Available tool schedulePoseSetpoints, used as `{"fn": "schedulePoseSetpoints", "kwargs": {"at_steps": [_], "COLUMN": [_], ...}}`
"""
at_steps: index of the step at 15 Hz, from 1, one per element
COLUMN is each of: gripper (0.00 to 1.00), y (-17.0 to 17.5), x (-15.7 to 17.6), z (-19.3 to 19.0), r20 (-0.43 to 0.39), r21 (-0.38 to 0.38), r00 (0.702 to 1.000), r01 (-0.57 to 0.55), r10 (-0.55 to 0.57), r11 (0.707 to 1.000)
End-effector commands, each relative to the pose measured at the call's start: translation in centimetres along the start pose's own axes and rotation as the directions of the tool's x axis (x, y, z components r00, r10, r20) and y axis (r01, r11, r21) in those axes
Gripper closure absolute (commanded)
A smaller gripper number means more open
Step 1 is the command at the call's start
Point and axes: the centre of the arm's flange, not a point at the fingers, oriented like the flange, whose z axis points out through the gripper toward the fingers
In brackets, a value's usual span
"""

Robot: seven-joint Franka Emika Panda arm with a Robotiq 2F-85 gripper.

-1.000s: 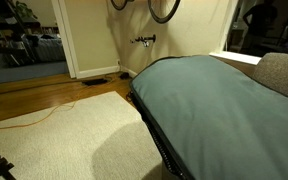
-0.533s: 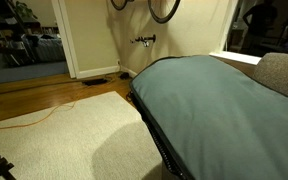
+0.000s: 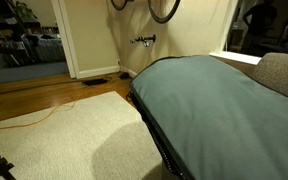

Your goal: Move the zip to the right

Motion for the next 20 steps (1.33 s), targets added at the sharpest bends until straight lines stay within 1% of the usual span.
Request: {"fn": "schedulePoseSetpoints", "kwargs": {"at_steps": [1,11,20], "gripper": [0.0,0.0,0.0], "y": [0.0,-0.2,-1.1], "x": [0.0,0.7,1.6], "z": [0.0,0.2,1.6], "r20": [0.0,-0.001,-0.015], "r21": [0.0,-0.001,-0.026], "r00": [1.0,1.0,1.0], "r01": [0.0,0.0,0.02], "r10": [0.0,0.0,-0.021], "r11": [1.0,1.0,0.999]}}
